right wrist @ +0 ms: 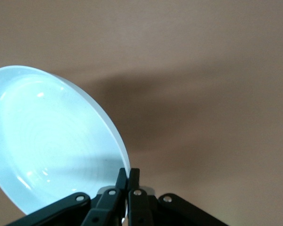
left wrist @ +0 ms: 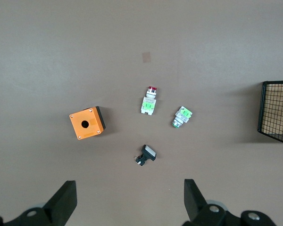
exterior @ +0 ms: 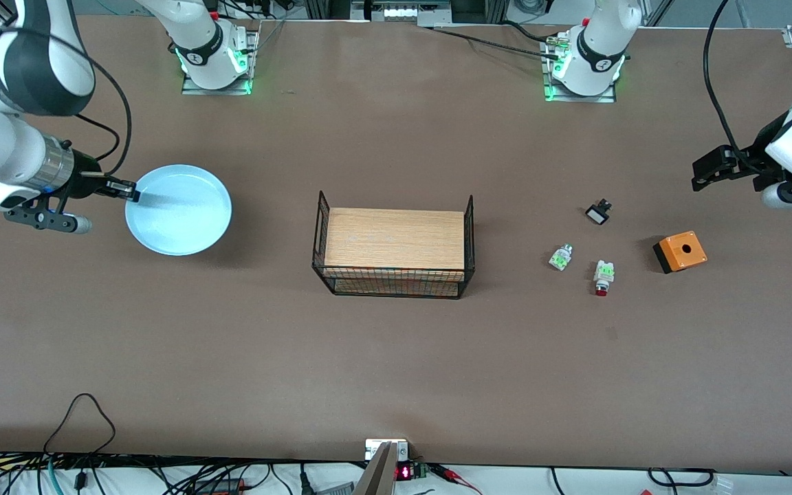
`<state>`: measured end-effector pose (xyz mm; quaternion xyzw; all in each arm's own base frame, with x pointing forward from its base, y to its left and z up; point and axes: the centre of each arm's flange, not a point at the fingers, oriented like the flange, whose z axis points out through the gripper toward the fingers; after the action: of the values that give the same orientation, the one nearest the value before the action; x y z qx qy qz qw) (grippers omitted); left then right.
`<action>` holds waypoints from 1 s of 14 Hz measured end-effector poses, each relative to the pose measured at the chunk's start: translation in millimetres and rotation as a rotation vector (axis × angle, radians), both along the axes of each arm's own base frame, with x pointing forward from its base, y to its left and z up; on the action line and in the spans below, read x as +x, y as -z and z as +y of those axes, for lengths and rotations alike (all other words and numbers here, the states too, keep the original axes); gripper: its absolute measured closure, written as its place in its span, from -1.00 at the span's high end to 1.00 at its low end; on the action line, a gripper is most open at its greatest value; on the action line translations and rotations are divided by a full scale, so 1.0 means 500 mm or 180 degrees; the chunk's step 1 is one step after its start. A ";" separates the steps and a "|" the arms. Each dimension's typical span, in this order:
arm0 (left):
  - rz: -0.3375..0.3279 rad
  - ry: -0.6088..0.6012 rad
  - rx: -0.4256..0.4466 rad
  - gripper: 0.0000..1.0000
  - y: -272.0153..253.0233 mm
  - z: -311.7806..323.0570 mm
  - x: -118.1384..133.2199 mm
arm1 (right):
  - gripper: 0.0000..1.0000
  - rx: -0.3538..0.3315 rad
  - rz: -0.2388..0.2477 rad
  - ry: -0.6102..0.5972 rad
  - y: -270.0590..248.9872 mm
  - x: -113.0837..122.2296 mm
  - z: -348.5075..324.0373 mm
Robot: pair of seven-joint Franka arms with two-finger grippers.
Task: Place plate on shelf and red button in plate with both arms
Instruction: 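Lift the plate with the right gripper and carry it over the basket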
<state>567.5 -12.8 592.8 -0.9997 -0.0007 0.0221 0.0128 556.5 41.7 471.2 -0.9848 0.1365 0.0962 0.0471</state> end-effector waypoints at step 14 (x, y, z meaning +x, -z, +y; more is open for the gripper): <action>-0.0009 -0.0004 0.0000 1.00 -0.003 0.001 0.001 | -0.94 0.0140 0.0324 0.1869 -0.093 -0.074 0.487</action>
<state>567.9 -12.1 594.0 -0.9997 -0.0014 0.0207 0.0128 519.3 285.1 517.5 -0.8959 0.4156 0.1306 0.0873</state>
